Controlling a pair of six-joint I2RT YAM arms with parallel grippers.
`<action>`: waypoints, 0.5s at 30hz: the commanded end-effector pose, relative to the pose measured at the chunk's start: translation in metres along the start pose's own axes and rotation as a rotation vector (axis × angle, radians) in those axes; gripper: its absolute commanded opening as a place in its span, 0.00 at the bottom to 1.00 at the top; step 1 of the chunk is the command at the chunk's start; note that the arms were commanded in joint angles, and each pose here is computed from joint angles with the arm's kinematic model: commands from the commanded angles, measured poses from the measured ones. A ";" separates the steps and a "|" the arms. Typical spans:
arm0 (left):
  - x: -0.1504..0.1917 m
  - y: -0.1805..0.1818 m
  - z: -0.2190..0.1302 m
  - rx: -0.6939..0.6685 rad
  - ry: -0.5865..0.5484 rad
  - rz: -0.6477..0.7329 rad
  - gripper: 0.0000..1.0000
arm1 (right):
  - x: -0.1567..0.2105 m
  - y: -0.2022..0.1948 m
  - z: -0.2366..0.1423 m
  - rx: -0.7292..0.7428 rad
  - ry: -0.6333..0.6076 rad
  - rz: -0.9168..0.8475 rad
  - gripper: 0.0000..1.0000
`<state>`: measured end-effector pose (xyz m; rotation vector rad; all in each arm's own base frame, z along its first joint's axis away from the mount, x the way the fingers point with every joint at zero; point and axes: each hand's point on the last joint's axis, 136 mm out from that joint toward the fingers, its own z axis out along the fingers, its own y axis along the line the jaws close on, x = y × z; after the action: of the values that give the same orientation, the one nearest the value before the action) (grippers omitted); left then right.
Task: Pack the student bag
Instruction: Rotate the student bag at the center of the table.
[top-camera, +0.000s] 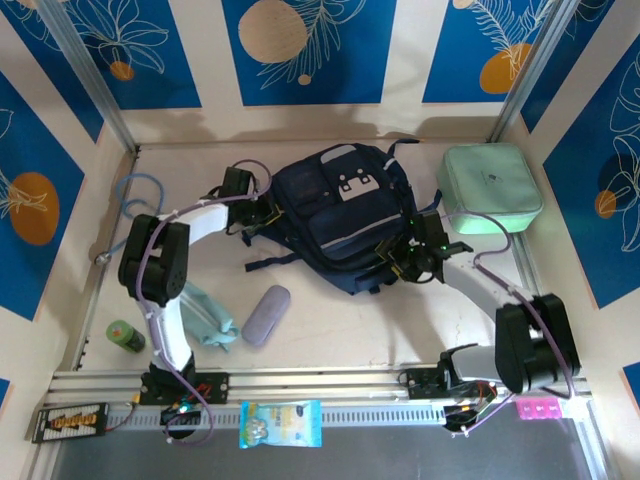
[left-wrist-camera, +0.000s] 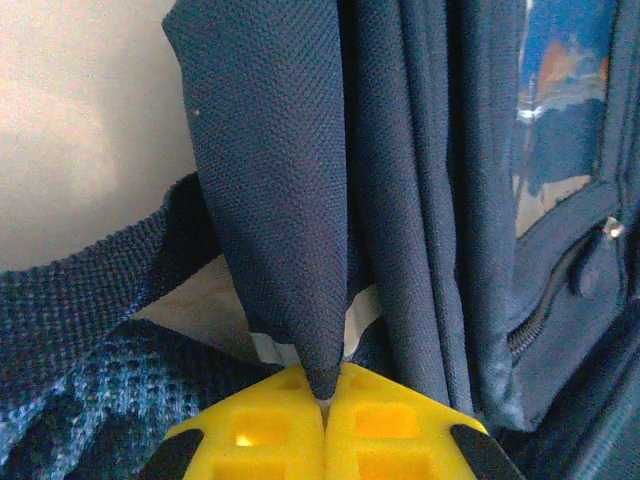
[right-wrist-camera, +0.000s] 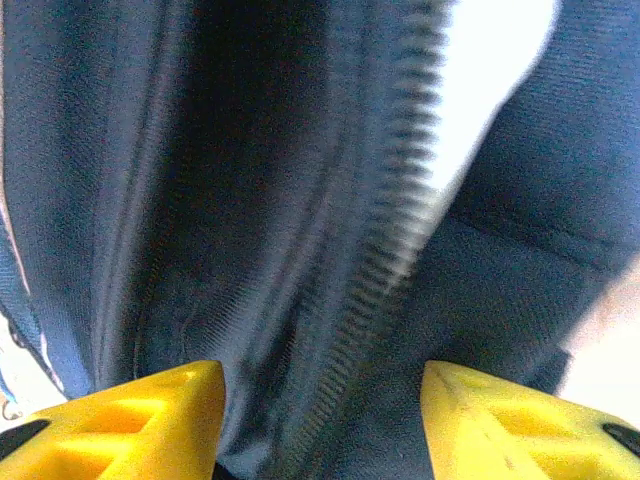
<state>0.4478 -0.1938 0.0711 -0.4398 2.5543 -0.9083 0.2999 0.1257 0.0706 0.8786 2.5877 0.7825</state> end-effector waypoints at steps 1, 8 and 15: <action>-0.010 -0.013 -0.040 0.045 -0.080 0.009 0.00 | -0.030 0.053 0.004 -0.157 -0.053 -0.139 0.52; 0.013 -0.009 -0.082 0.042 -0.105 -0.010 0.00 | -0.069 0.097 0.038 -0.220 -0.070 -0.257 0.49; 0.032 -0.038 -0.098 0.131 -0.061 -0.019 0.00 | -0.101 0.107 0.053 -0.166 -0.083 -0.303 0.48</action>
<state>0.3844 -0.1607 0.1242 -0.5251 2.4698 -0.9023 0.4430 0.1568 0.0852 0.5320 2.4823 0.8600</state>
